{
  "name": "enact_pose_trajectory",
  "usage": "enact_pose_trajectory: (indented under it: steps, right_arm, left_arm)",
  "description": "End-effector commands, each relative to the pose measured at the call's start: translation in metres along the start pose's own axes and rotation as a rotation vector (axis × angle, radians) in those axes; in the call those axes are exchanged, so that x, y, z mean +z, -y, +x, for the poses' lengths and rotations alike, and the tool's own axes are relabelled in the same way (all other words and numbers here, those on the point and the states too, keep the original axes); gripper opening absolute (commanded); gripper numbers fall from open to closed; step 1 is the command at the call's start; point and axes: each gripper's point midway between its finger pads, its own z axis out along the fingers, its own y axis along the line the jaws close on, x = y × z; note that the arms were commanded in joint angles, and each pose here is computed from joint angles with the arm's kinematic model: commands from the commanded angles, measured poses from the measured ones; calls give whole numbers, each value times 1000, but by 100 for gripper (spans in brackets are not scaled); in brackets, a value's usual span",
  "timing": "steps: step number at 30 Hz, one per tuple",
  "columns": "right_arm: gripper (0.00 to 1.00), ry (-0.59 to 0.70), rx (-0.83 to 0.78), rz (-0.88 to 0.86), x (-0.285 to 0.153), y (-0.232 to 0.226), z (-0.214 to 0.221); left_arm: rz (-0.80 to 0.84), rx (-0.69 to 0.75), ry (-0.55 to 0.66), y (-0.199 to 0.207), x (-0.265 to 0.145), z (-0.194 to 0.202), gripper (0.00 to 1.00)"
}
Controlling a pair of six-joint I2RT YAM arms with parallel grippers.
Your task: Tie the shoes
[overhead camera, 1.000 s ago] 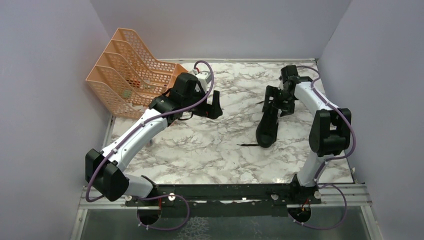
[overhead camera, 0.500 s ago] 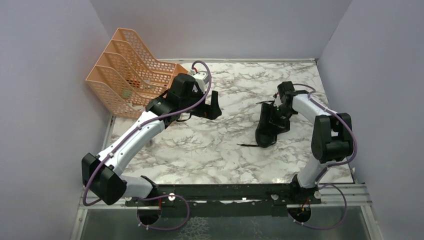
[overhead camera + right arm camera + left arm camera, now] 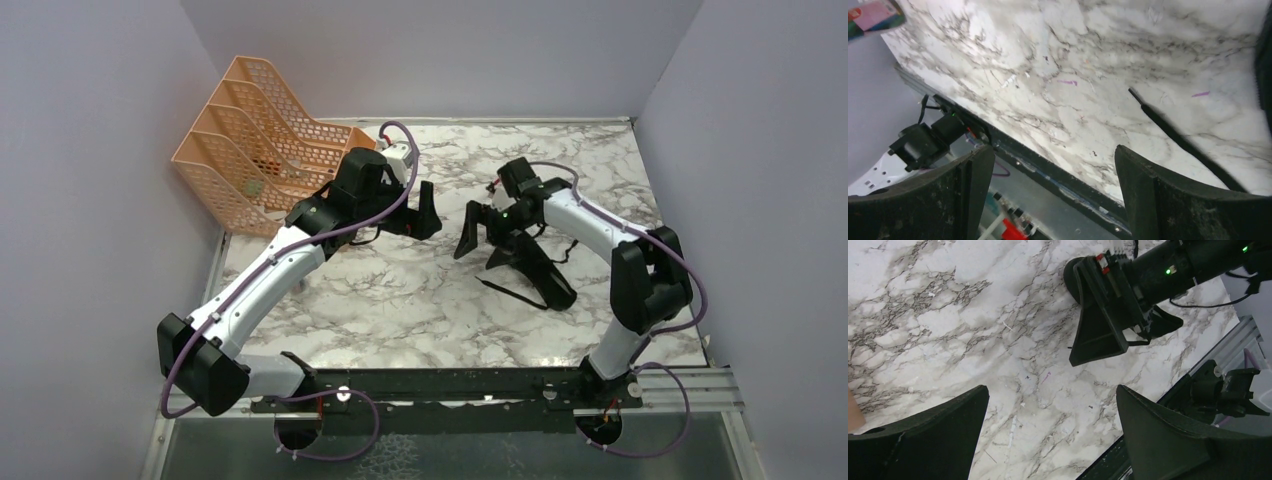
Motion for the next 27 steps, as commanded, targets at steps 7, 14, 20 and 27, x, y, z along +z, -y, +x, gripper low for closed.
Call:
enact_pose_trajectory:
  steps: [7,14,20,27]
  right_arm:
    - [87,141,-150,747,-121,115,-22]
    - [79,276,74,447,-145,135,-14]
    - [54,239,129,469,-130,158,-6]
    - [49,173,124,448,-112,165,-11]
  left_arm:
    - [6,-10,46,6,-12,-9,99]
    - [38,-18,25,11,-10,-5,99]
    - [54,0,30,15,-13,-9,99]
    - [66,11,26,17,-16,-7,99]
